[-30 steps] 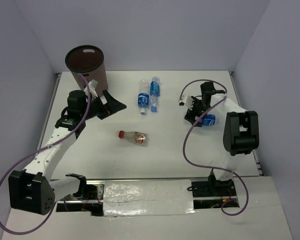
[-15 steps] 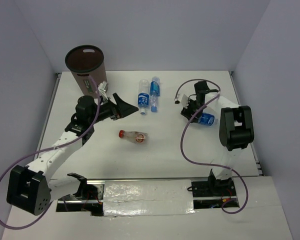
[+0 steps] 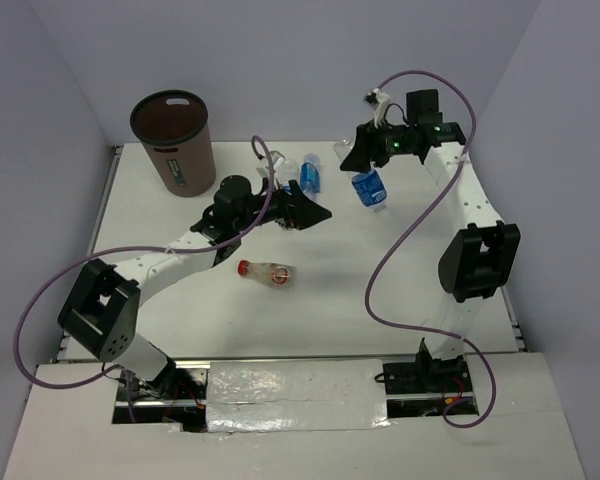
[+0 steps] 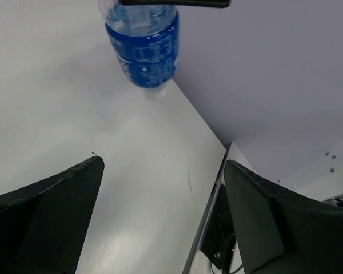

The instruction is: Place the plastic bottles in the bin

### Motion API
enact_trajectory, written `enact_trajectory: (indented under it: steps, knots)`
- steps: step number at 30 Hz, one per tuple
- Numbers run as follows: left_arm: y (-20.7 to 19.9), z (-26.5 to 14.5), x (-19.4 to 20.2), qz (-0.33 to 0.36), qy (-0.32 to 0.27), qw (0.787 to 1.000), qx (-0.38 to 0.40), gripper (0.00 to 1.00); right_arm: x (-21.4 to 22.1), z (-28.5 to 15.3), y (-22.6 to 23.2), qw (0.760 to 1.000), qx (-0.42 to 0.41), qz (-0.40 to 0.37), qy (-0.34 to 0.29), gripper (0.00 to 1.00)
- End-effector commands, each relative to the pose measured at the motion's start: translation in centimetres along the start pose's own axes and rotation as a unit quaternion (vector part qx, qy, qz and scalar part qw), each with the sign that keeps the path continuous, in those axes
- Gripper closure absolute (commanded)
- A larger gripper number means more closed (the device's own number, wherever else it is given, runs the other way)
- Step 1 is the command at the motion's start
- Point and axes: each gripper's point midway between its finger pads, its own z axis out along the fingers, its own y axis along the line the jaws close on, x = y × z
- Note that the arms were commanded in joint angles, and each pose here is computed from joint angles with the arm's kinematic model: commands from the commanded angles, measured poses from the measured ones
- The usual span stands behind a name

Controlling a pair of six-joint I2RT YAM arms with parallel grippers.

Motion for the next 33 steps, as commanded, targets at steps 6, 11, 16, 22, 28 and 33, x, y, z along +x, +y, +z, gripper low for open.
enact_trajectory:
  steps: [6,11,16,22,28,33]
  knots:
    - [-0.8,4.2,-4.4,0.078,-0.071,0.994,0.007,0.01,-6.6,-1.7,7.9,0.956,-0.152,0.236,-0.086,0.61]
    - [-2.5,5.8,-5.1,0.081,-0.082,0.993,0.037,0.01,-7.9,-1.9,9.1,0.942,-0.176,0.259,-0.116,0.60]
    - [-2.9,6.3,-5.0,0.068,-0.080,0.993,0.047,0.01,-8.9,-2.8,10.8,0.933,-0.201,0.260,-0.148,0.60]
    - [-3.6,6.4,-4.5,0.049,-0.071,0.994,0.063,0.01,-8.0,-2.2,12.7,0.927,-0.226,0.256,-0.157,0.57]
    - [-2.9,5.9,-4.2,0.046,-0.059,0.996,0.038,0.19,-8.4,-3.0,14.4,0.931,-0.237,0.217,-0.174,0.44]
    - [-2.5,4.3,-4.6,0.040,-0.049,0.998,0.027,0.69,-8.5,-3.2,13.9,0.948,-0.211,0.163,-0.175,0.12]
